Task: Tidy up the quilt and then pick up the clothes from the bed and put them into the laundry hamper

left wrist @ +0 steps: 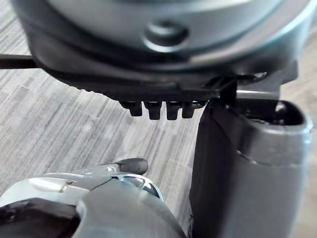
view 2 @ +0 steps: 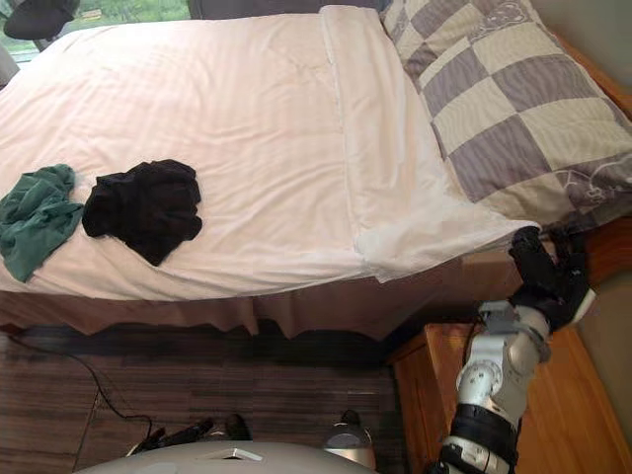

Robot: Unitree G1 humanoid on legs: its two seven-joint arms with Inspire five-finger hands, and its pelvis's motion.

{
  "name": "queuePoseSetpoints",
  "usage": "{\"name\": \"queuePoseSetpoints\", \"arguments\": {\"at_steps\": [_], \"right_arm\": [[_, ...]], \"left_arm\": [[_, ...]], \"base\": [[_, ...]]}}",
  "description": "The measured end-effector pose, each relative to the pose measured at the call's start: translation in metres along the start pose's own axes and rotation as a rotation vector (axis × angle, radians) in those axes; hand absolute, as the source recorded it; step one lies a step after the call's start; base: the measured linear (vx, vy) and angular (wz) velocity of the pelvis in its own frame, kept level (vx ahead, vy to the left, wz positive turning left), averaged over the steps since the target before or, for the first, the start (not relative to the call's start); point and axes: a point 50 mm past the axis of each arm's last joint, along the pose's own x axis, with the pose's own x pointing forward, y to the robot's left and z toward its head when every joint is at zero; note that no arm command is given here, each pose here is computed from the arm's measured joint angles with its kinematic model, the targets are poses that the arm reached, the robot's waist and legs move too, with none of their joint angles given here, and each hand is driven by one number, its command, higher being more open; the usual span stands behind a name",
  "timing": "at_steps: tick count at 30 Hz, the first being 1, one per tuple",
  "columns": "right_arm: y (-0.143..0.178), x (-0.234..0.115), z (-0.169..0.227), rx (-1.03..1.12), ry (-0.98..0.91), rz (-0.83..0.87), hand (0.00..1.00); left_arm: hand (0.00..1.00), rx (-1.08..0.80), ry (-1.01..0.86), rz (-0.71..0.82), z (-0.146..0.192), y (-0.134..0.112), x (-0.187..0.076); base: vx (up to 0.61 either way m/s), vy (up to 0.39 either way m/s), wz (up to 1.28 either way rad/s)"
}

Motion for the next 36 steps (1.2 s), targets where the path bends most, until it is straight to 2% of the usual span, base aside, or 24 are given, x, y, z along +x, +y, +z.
{"name": "queuePoseSetpoints", "arguments": {"at_steps": [6, 17, 19, 22, 23, 26, 31, 36], "right_arm": [[-0.017, -0.008, 0.013, -0.049, -0.041, -0.016, 1.0], [-0.013, -0.004, 0.017, -0.083, -0.062, 0.007, 1.0], [-0.008, 0.002, 0.024, -0.207, -0.083, 0.054, 1.0], [0.011, 0.016, 0.046, -0.526, -0.166, 0.219, 1.0], [0.026, 0.023, 0.058, -0.713, -0.231, 0.336, 1.0], [0.042, 0.021, 0.067, -0.948, -0.298, 0.503, 1.0], [0.045, 0.006, 0.052, -1.139, -0.213, 0.758, 1.0], [0.021, -0.008, 0.034, -1.238, -0.031, 0.91, 1.0]], "left_arm": [[1.0, -0.014, 0.0, 0.005, -0.002, 0.001, -0.001], [1.0, -0.015, -0.007, 0.015, 0.0, 0.007, -0.001], [1.0, -0.008, -0.005, 0.016, 0.0, 0.009, -0.001], [1.0, 0.009, -0.004, 0.012, 0.001, 0.013, 0.0], [1.0, 0.02, -0.004, 0.018, 0.002, 0.017, 0.0], [1.0, 0.05, -0.011, 0.009, 0.005, 0.018, 0.001], [1.0, 0.068, -0.014, -0.012, 0.006, 0.019, 0.001], [1.0, 0.113, -0.017, -0.031, 0.007, 0.018, 0.001]], "base": [[0.0, 0.003, -0.15], [0.0, 0.0, 0.0], [0.01, 0.001, 0.05], [0.0, 0.025, 0.04], [-0.02, 0.021, 0.03], [-0.01, 0.01, 0.04], [0.0, 0.0, 0.0], [0.0, 0.001, -0.01]]}}
